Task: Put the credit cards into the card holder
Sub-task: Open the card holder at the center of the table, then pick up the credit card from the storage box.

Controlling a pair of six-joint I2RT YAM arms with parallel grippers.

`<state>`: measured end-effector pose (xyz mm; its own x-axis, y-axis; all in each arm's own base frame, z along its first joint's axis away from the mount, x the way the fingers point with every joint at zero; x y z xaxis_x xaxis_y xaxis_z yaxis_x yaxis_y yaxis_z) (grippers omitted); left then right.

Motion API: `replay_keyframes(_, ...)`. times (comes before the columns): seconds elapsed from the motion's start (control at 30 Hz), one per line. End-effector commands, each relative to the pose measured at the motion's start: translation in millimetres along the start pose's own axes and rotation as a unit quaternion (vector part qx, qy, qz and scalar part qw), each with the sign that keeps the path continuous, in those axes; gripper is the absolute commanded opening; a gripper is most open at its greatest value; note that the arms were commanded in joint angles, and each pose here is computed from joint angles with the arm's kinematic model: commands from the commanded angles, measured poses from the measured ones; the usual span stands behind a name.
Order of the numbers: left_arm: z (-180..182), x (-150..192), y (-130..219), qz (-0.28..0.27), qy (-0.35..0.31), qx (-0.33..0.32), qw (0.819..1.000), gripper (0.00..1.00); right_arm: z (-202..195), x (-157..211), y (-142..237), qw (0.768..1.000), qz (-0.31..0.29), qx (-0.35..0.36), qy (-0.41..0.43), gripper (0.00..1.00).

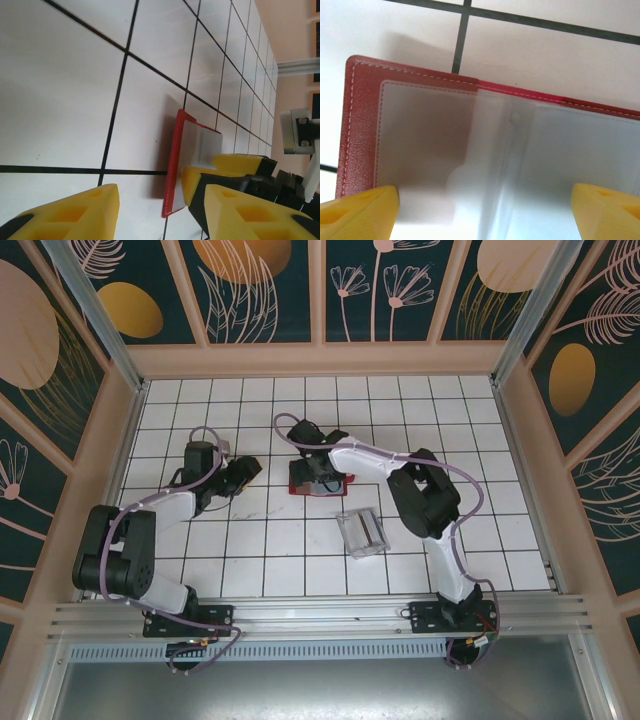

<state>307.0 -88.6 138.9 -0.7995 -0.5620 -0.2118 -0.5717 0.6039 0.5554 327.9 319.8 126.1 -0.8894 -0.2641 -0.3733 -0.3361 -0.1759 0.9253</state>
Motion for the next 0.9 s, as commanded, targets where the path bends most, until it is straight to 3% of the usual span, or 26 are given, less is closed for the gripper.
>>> replay_keyframes(0.0, -25.7, -0.8, 14.1, 0.008, -0.091, -0.012, 0.996, 0.45, -5.5, -7.4, 64.7, 0.996, -0.082, -0.017, -0.007, 0.91)
replay_keyframes(0.1, -51.9, 16.0, 23.5, 0.014, -0.189, -0.04, 0.981, 0.47, -18.1, 12.9, 95.5, 0.991, -0.118, -0.05, -0.031, 0.91)
replay_keyframes(0.17, -55.4, 27.6, 26.4, 0.028, -0.191, -0.021, 0.981, 0.47, -30.7, 34.6, 111.8, 0.99, -0.124, -0.062, -0.033, 0.89)
replay_keyframes(0.4, -46.0, 64.0, 28.9, 0.071, -0.199, 0.001, 0.977, 0.47, -65.1, 116.7, 132.1, 0.998, -0.029, -0.053, -0.021, 0.84)
replay_keyframes(0.43, -43.6, 66.1, 28.4, 0.07, -0.199, 0.002, 0.978, 0.47, -64.4, 125.2, 134.6, 0.998, -0.02, -0.063, -0.024, 0.81)
replay_keyframes(0.5, -39.9, 68.9, 25.9, 0.072, -0.194, 0.001, 0.978, 0.47, -55.3, 134.0, 142.2, 0.995, -0.008, -0.095, -0.029, 0.59)
replay_keyframes(0.57, -39.1, 69.1, 23.2, 0.077, -0.194, -0.002, 0.978, 0.47, -45.5, 138.4, 149.0, 0.993, -0.003, -0.112, -0.043, 0.48)
replay_keyframes(0.7, -44.3, 73.7, 20.9, 0.09, -0.208, 0.006, 0.974, 0.47, -49.3, 146.9, 155.4, 0.994, 0.007, -0.089, -0.064, 0.47)
replay_keyframes(0.8, -62.2, 94.6, 15.0, 0.132, -0.284, 0.024, 0.949, 0.48, -62.7, 157.2, 151.6, 0.997, 0.016, -0.039, -0.06, 0.53)
replay_keyframes(0.87, -61.4, 100.7, 11.3, 0.13, -0.289, 0.017, 0.948, 0.48, -65.7, 164.2, 145.4, 0.997, 0.032, -0.031, -0.056, 0.55)
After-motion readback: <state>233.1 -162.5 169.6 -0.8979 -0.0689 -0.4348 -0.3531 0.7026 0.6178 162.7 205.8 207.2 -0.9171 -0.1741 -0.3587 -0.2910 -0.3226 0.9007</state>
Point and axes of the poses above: each hand's point on the last joint's axis, 136 mm out from that joint toward the fingers, its own y axis back along the fingers, its own z axis along the line the jaws close on, x = y × z, the point moved 9 cm from there along y, back along the fingers, and after that the axes turned 3 degrees about y, right-handed, at the moved point
